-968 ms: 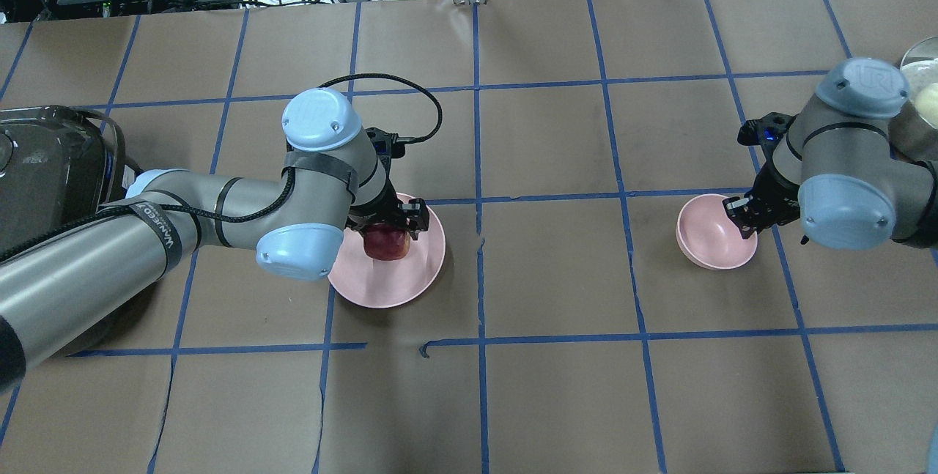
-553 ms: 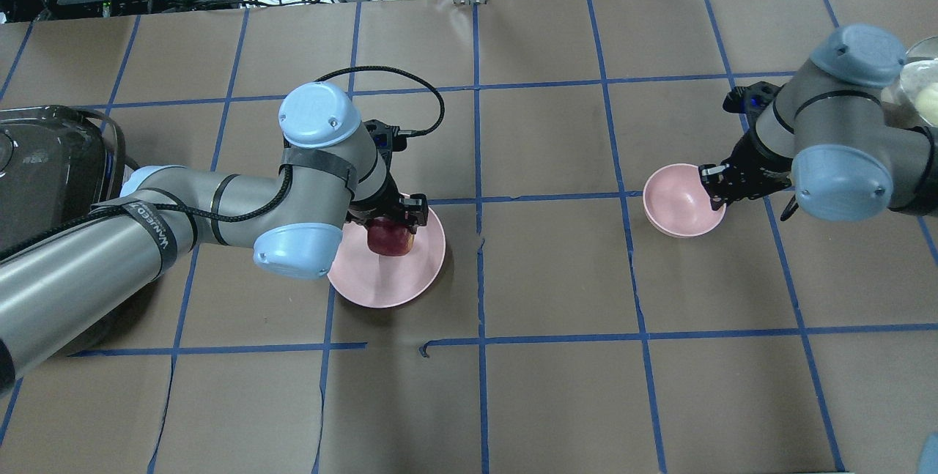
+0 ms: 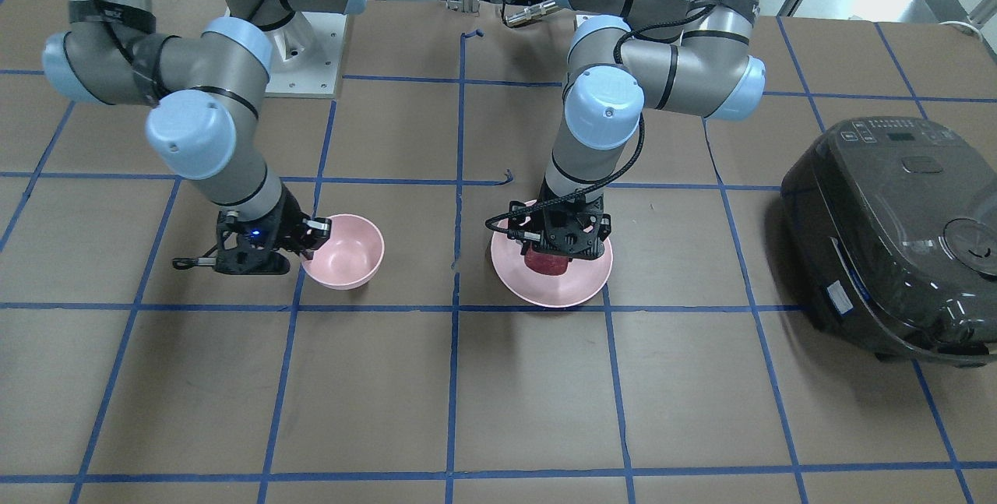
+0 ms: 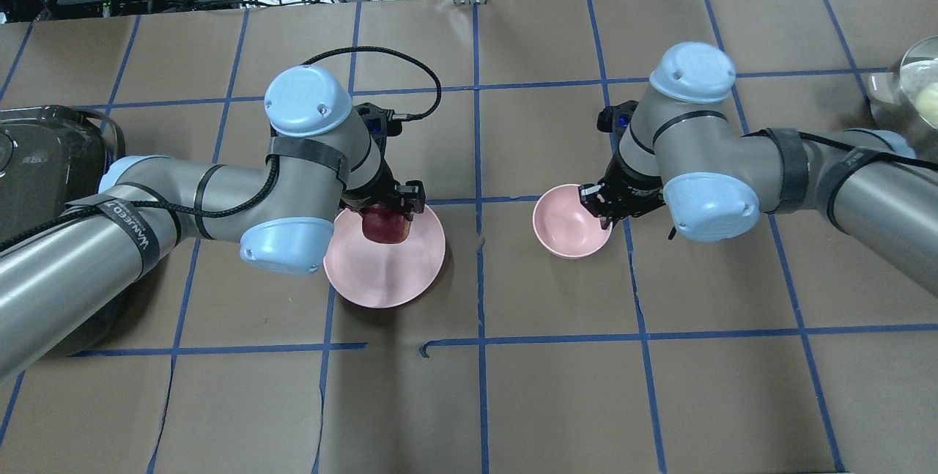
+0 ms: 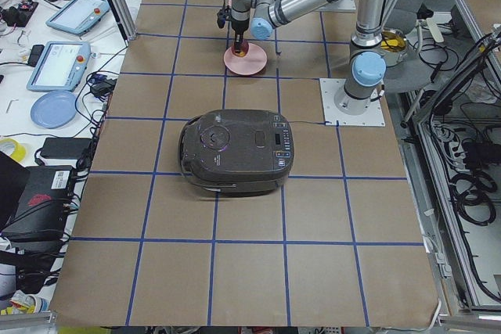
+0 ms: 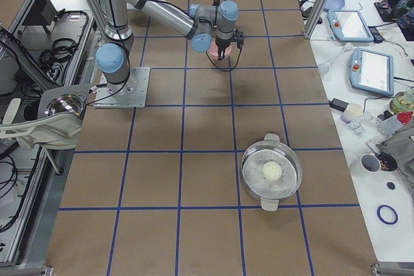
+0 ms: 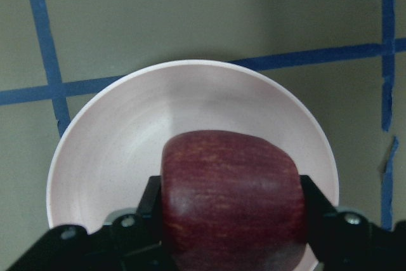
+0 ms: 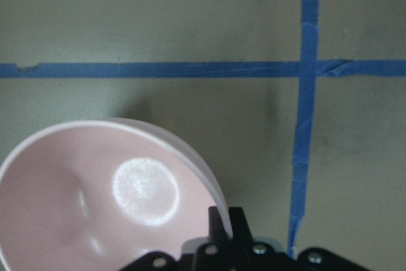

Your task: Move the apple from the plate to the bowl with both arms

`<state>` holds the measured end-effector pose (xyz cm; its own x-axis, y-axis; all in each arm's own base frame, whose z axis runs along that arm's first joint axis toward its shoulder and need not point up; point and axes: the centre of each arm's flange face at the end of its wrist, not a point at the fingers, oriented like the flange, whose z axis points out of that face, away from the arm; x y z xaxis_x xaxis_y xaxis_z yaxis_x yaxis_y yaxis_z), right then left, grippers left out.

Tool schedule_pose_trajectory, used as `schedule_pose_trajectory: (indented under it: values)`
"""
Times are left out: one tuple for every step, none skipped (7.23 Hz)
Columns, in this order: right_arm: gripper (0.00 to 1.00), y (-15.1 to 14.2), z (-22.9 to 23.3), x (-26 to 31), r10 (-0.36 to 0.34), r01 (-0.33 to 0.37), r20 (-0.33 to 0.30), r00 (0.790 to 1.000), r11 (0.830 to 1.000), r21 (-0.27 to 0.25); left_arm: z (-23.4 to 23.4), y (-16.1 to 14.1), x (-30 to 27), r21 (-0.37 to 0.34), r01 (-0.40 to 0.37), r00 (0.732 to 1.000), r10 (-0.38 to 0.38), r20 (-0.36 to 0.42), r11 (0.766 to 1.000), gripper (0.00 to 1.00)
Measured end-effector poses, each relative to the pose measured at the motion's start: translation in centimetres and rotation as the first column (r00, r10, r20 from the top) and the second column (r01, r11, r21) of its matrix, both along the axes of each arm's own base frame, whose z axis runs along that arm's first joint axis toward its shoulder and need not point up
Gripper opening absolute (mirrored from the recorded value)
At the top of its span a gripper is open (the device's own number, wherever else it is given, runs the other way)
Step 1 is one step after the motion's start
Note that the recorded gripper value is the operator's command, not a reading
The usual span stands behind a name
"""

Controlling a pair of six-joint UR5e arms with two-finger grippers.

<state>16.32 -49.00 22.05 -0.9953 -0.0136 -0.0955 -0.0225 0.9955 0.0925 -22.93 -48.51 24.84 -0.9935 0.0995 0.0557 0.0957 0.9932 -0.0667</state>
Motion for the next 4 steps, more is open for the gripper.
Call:
schedule_pose_trajectory:
  values:
    - [1.0,0.7,-0.7,0.9,0.015,-0.015,0.0,1.0,1.0,0.016,0.2,0.1,-0.3,0.004,-0.012,1.0,0.012,-0.004,1.0,0.34]
    - [1.0,0.9,-0.9,1.2,0.023,-0.023,-0.001,1.0,1.0,0.02,0.7,0.4,-1.2,0.004,-0.039,0.999,0.039,-0.026,0.999,0.34]
    - [1.0,0.2,0.0,1.1,0.026,-0.026,-0.004,1.0,1.0,-0.004,1.3,1.0,-2.7,0.009,-0.078,0.995,0.078,-0.057,0.997,0.34]
    - [1.0,-1.4,2.2,0.6,0.021,-0.021,-0.011,1.0,0.998,-0.058,1.9,1.8,-4.6,0.013,-0.11,0.991,0.11,-0.077,0.994,0.34]
